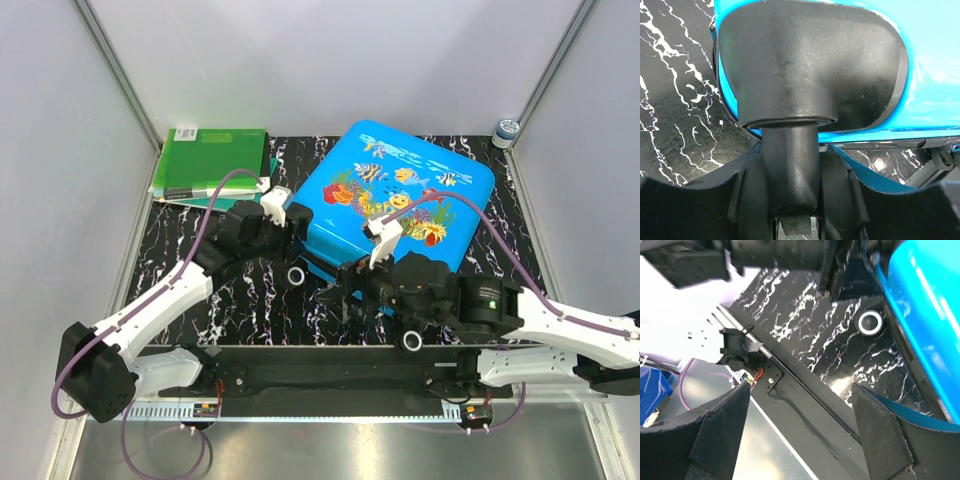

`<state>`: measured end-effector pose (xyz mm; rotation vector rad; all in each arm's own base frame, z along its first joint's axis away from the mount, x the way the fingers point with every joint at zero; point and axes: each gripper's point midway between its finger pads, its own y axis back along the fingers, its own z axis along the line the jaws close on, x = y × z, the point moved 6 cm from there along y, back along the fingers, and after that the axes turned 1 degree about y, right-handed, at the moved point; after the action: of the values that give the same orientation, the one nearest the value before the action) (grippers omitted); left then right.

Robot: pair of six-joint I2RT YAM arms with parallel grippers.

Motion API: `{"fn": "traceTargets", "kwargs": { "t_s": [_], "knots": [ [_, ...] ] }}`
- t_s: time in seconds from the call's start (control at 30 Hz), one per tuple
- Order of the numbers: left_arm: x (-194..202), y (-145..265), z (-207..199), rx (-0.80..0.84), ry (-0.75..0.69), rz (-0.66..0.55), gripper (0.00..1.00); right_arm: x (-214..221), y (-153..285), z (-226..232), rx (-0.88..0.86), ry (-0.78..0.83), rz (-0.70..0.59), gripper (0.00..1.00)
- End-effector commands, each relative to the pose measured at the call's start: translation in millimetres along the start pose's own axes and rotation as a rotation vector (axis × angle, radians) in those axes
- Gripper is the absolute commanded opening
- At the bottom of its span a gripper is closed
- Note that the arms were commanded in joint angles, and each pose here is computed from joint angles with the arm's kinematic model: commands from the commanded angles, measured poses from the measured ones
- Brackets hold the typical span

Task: Pack the luggage
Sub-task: Zip the luggage at the center of the board.

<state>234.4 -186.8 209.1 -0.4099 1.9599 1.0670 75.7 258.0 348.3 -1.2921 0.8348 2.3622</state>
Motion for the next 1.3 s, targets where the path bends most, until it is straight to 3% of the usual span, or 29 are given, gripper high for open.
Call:
{"fn": "traceTargets", "kwargs": {
  "t_s": [0.0, 0.23, 0.43, 0.87, 1.0, 1.27],
  "knots": [
    [-121, 44, -67, 0.291, -0.15, -0.458, 0.0, 32, -27, -8, 0.078, -0.065, 0.059, 0.88],
    [-120, 35, -65, 0.288, -0.151, -0.436, 0.0, 95, -56, -44, 0.345, -0.218, 0.163, 0.86],
    [-118, 34, -64, 0.28, -0.154, -0.43, 0.0, 123, -58, -78, 0.651, -0.203, 0.209, 0.86],
    [-118, 42, -66, 0.292, -0.16, -0.445, 0.0, 136, -37, -133, 0.933, -0.259, 0.071, 0.77],
    [-119, 46, -66, 0.295, -0.163, -0.454, 0.0, 136, -30, -142, 0.97, -0.28, 0.025, 0.77],
    [-118, 48, -67, 0.302, -0.163, -0.458, 0.0, 128, -29, -151, 1.025, -0.28, -0.092, 0.66]
  ]
}}
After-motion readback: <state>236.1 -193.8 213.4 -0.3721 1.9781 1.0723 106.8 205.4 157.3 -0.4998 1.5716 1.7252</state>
